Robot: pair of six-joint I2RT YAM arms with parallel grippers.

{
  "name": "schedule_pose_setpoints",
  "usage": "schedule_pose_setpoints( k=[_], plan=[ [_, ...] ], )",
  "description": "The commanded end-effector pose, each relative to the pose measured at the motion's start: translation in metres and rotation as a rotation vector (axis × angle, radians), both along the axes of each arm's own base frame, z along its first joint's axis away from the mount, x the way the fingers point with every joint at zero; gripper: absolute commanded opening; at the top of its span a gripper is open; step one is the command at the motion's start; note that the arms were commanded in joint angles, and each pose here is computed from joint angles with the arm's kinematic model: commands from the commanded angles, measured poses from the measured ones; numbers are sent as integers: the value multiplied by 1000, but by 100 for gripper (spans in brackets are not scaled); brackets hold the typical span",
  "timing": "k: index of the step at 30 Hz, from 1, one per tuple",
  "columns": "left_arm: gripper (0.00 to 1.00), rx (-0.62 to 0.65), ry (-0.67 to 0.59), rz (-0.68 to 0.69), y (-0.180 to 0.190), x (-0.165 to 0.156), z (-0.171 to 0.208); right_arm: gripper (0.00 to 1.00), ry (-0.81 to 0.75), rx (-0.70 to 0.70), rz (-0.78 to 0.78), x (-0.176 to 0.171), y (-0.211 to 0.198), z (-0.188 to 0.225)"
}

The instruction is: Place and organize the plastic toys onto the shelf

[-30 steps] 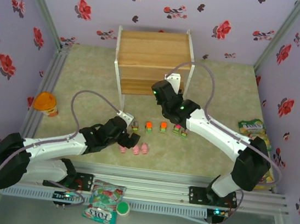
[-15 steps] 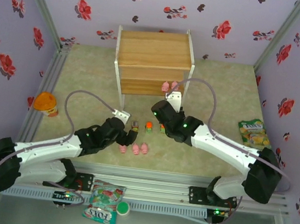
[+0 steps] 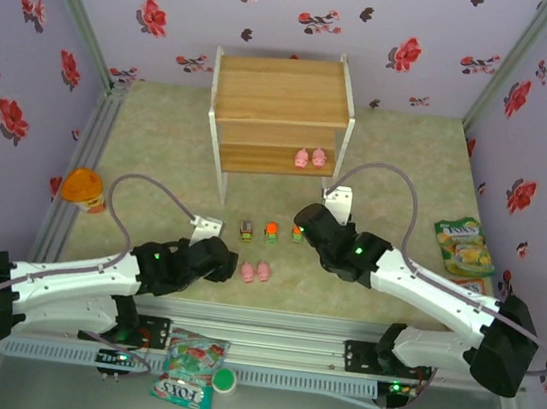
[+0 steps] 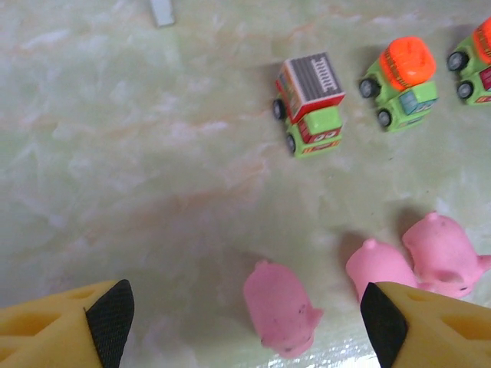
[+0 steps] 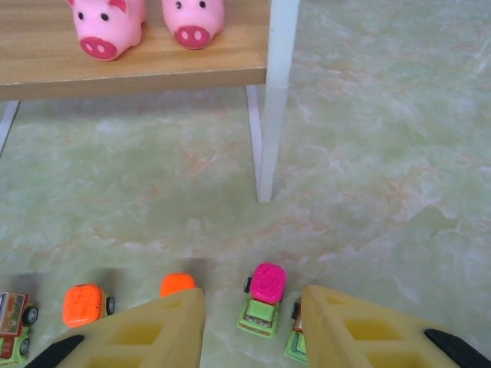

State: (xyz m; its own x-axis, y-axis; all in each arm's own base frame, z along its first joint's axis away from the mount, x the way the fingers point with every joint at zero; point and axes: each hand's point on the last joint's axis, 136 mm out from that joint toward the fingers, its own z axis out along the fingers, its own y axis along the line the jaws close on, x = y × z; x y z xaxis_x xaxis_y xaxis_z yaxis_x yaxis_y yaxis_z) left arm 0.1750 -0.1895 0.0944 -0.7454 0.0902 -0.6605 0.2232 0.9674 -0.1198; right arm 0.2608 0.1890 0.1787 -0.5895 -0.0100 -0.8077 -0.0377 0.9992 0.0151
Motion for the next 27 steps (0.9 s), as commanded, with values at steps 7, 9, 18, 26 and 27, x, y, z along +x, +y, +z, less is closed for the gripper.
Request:
schedule_pose_setpoints(
  k=[7, 9, 18, 26, 27],
  plan=[
    [81, -16, 74, 139, 3, -13, -4, 36, -21, 40, -34, -9, -17, -3],
    [81, 3, 89, 137, -3, -14, -8, 36, -26, 49, -32, -11, -19, -2],
    [80, 34, 138, 149, -14, -20, -22, 36, -44, 73, -29, -18, -30, 3],
    [78, 52, 177, 135, -21, -24, -33, 36, -44, 78, -15, -19, -28, 5],
    [78, 61, 182, 130, -23, -24, -34, 36, -46, 81, -14, -19, -28, 6]
  ],
)
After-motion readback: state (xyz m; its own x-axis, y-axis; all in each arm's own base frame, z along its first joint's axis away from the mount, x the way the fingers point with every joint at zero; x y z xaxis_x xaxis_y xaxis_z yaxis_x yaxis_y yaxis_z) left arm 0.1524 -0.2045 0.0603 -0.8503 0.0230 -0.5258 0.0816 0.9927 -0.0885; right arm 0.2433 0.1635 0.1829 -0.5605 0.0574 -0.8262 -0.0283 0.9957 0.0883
